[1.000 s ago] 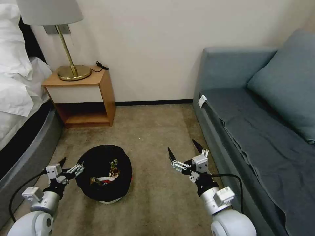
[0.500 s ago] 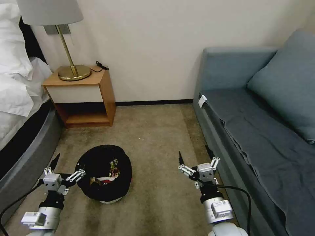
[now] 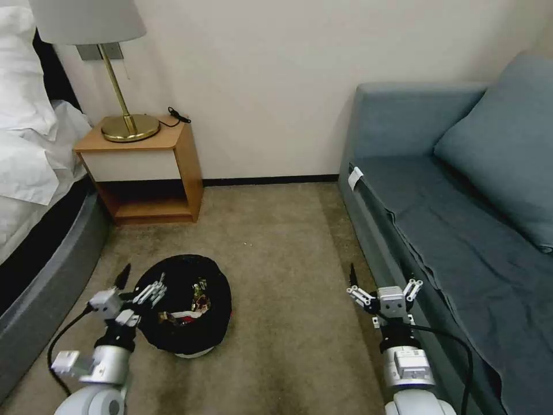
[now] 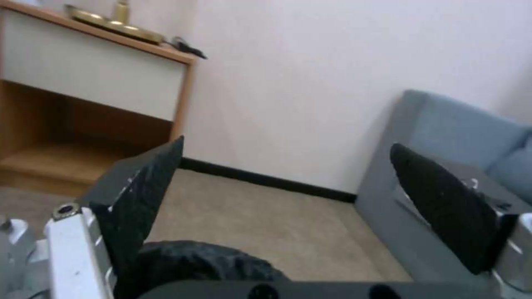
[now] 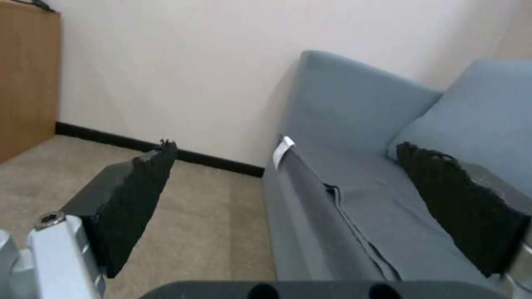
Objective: Pick up the trash bin, then pick up the garbage on the floor and place it into the trash bin.
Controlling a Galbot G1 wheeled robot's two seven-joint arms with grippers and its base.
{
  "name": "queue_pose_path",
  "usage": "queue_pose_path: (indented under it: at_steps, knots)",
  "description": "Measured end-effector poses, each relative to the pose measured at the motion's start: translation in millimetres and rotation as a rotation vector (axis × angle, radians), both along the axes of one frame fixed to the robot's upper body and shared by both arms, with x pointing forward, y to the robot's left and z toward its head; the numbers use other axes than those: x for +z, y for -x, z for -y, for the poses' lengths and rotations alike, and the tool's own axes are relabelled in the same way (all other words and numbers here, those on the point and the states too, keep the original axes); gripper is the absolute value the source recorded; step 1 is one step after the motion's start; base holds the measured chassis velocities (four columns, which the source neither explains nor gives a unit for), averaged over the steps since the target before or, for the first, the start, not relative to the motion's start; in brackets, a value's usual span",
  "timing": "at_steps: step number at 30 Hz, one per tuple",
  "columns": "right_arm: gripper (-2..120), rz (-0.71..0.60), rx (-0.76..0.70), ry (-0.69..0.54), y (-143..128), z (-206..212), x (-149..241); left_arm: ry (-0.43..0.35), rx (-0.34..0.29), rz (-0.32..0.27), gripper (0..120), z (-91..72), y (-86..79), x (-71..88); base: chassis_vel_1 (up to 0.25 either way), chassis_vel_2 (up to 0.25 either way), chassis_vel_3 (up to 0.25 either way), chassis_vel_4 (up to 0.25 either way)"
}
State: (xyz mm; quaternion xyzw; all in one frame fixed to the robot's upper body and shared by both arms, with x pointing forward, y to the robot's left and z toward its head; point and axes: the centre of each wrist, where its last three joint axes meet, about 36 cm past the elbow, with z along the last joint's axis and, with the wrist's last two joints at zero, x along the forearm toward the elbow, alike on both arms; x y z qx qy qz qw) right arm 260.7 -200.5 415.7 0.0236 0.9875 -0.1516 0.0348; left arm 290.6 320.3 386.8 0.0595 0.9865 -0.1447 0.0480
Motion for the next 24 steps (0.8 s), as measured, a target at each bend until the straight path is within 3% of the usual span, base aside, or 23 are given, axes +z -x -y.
queue_pose_path:
  at_steps: [6, 12, 24]
  knots:
    - [100, 0.004, -0.019, 0.015, -2, 6, 1, -0.022, -0.03, 0.0, 100, 22.4, -1.8, 8.6, 0.0, 0.0, 0.0, 0.0]
    - [100, 0.007, -0.024, 0.019, -2, 8, 3, -0.039, -0.013, 0.009, 100, 26.4, -0.7, 13.0, 0.0, 0.0, 0.0, 0.0]
    - [100, 0.008, -0.024, 0.017, 1, 8, 5, -0.059, 0.1, 0.015, 100, 29.8, 5.8, 12.8, 0.0, 0.0, 0.0, 0.0]
